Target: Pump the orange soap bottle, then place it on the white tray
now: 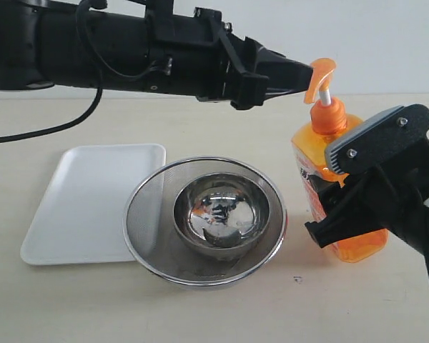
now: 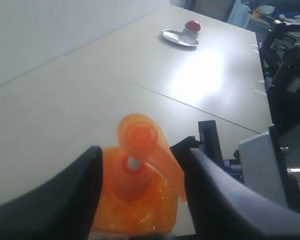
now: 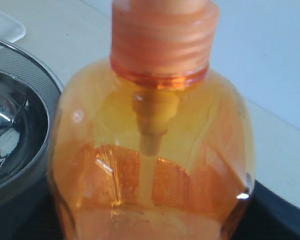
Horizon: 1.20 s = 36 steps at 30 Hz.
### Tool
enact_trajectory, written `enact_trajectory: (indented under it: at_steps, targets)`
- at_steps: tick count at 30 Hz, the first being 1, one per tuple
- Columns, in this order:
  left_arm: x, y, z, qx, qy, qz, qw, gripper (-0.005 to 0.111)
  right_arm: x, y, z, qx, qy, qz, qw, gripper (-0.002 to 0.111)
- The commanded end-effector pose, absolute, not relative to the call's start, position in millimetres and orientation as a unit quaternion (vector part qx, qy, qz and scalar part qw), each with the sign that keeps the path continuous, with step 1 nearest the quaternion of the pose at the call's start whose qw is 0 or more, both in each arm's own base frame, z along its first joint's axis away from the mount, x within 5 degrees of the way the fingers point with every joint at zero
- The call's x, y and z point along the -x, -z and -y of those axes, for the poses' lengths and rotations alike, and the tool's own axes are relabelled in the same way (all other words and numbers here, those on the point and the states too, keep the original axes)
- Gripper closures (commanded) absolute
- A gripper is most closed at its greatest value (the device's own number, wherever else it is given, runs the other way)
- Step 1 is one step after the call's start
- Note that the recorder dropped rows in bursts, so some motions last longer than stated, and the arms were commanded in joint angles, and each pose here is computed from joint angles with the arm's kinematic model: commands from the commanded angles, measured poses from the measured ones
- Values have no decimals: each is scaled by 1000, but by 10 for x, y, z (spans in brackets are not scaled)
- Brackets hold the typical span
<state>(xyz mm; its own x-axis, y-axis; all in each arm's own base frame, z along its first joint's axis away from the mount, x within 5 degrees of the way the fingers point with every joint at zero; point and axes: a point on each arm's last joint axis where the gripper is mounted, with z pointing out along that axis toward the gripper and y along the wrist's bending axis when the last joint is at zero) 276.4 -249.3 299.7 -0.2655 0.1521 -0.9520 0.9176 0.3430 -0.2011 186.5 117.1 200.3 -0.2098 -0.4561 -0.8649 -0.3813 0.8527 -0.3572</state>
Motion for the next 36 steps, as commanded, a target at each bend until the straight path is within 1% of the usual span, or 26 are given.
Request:
enact_trajectory:
  at_steps: [1,5,8,10,13,14,19,25,29,32,36]
  targets:
    - [-2667,-3210,2468,-393,429,-657,480,58,-1903,-2146,-1178,267,49,-746,608,107]
    - [-2640,-3251,2460,-388,439,-655,477,58,-1903,-2146,-1178,267,49,-746,608,107]
    - [-2672,-3199,2471,-383,436,-664,472,58,-1903,-2146,-1178,267,49,-746,608,107]
    - [-2675,-3156,2494,-383,447,-665,460,54,-1903,-2146,-1178,267,49,-746,608,107]
    - [-2698,-3110,2506,-382,445,-669,456,43,-1903,-2146,-1178,267,49,-746,608,107]
    - [-2706,-3106,2503,-379,442,-672,457,42,-1903,-2146,-1178,267,49,-746,608,107]
    - [-2768,-3080,2477,-363,413,-691,469,42,-1903,-2144,-1179,268,49,-746,608,107]
    - [-2737,-3069,2524,-366,411,-692,466,42,-1903,-2144,-1179,268,49,-746,608,107]
    - [-2678,-3000,2640,-375,408,-696,456,42,-1903,-2144,-1179,268,49,-746,608,107]
    - [-2700,-2936,2667,-377,391,-704,458,42,-1901,-2141,-1181,269,48,-747,606,107]
    - [-2718,-2879,2685,-377,389,-709,452,42,-1901,-2141,-1181,269,48,-747,606,107]
